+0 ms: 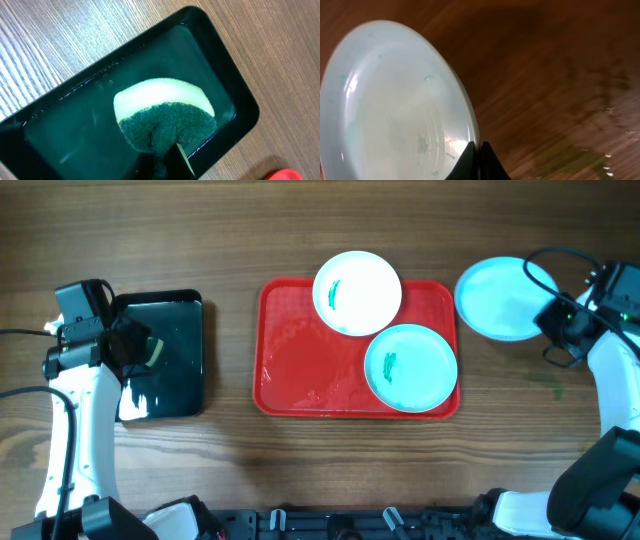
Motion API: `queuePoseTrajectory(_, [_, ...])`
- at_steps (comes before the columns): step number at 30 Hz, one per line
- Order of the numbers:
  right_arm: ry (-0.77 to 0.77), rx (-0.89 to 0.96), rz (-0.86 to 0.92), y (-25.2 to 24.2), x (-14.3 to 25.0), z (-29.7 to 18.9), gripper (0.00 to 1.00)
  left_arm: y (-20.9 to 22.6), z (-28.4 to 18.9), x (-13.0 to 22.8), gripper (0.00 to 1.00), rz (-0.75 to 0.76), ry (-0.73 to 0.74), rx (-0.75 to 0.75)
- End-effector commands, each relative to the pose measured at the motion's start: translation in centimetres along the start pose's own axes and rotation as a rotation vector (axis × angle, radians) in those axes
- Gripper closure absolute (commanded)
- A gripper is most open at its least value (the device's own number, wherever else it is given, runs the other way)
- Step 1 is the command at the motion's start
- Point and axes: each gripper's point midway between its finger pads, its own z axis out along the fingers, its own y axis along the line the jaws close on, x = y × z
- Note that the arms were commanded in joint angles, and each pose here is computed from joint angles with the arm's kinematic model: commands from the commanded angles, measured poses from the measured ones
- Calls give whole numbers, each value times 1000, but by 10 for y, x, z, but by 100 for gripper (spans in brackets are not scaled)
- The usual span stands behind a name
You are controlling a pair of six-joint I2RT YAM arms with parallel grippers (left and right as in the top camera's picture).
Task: Clean dirty plates on tray and stack at the side
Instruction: 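Set the blue plate on the table right of the red tray, then grasp the white plate's rim with the right gripper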
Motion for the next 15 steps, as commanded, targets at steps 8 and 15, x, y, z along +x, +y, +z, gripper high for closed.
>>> queuePoseTrajectory(8, [70, -239, -36, 34, 22, 30, 50, -5, -1, -5, 96, -10, -5, 19])
queuePoseTrajectory(15, [93, -601, -320, 169, 60, -4, 29, -18, -2, 2, 96, -6, 36, 88])
